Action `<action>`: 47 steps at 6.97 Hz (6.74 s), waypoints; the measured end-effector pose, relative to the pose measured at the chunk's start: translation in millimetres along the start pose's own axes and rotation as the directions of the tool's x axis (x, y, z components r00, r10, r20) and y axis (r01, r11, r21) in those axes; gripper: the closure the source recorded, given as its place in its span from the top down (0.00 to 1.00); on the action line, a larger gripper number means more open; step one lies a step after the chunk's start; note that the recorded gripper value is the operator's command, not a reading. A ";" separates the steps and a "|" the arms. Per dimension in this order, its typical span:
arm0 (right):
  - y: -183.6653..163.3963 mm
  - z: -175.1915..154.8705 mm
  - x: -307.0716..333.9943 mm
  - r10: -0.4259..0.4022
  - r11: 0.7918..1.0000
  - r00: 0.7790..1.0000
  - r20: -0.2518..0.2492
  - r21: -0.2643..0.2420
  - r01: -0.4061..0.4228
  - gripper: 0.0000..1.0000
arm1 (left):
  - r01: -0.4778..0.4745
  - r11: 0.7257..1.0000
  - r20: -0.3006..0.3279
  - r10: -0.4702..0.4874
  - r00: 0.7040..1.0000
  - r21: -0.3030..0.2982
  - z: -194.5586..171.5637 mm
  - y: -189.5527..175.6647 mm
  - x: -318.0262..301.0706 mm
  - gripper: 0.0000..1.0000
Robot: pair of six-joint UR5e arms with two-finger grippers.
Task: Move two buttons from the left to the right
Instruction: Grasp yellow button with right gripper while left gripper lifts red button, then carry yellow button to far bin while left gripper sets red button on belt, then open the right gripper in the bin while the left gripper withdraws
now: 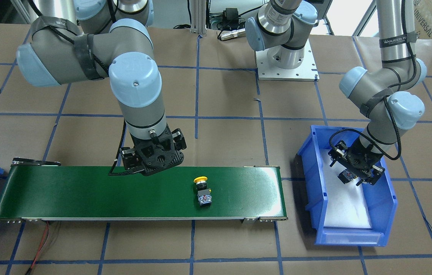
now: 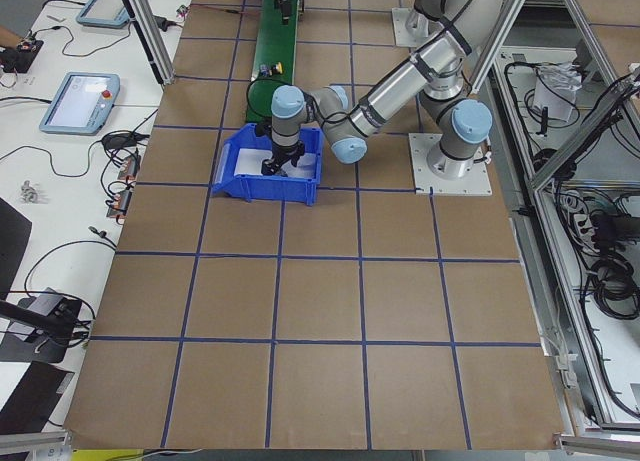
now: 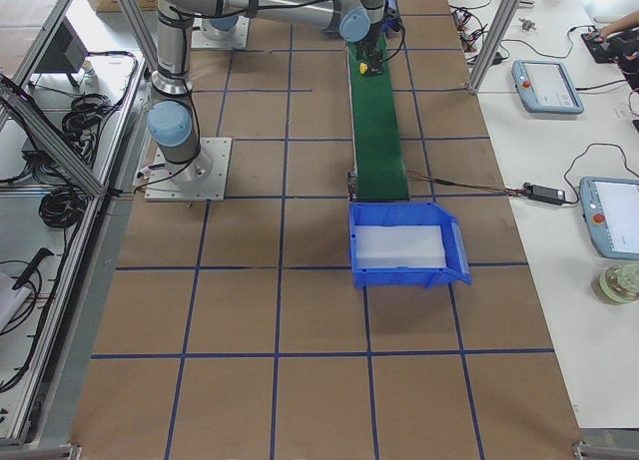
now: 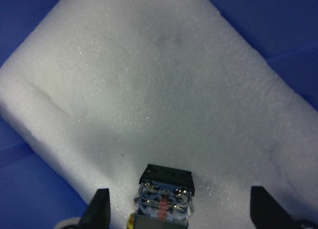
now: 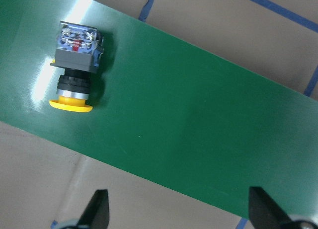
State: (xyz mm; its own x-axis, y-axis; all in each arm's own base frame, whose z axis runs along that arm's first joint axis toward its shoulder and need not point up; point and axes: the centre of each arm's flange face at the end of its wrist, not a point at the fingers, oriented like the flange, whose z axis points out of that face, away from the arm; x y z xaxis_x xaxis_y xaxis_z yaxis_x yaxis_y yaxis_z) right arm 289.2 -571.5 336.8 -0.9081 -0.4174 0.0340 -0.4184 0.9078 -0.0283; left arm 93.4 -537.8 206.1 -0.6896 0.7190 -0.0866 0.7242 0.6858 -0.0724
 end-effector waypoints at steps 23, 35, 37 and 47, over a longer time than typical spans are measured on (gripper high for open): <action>-55.6 7.7 32.8 0.212 0.977 0.977 -0.031 0.035 -0.211 0.08 | 0.578 0.809 -0.013 -0.582 0.813 -0.106 -141.6 -142.4 12.0 0.07; 202.4 -46.2 508.5 0.503 0.851 0.861 -0.073 -0.130 -0.508 0.08 | 0.798 0.592 0.059 -0.798 0.600 -0.112 -56.1 -304.1 135.3 1.00; 189.2 -12.4 544.4 0.502 0.849 0.862 -0.071 -0.151 -0.506 0.08 | 0.802 0.585 0.055 -0.802 0.594 -0.121 -53.1 -305.8 128.8 1.00; 120.5 100.9 597.7 0.449 0.881 0.891 -0.068 -0.129 -0.454 0.80 | 0.541 0.816 0.010 -0.551 0.835 -0.206 -131.2 -155.4 -7.6 1.00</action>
State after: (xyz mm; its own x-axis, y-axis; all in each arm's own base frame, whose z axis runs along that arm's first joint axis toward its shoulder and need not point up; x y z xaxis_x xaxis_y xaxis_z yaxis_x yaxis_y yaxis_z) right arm -305.9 -715.7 252.8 -0.9956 0.0388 0.0855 0.0463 0.9950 0.0882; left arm -14.8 -635.1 348.3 -0.9743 0.2213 -0.0427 0.2164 0.9713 0.0984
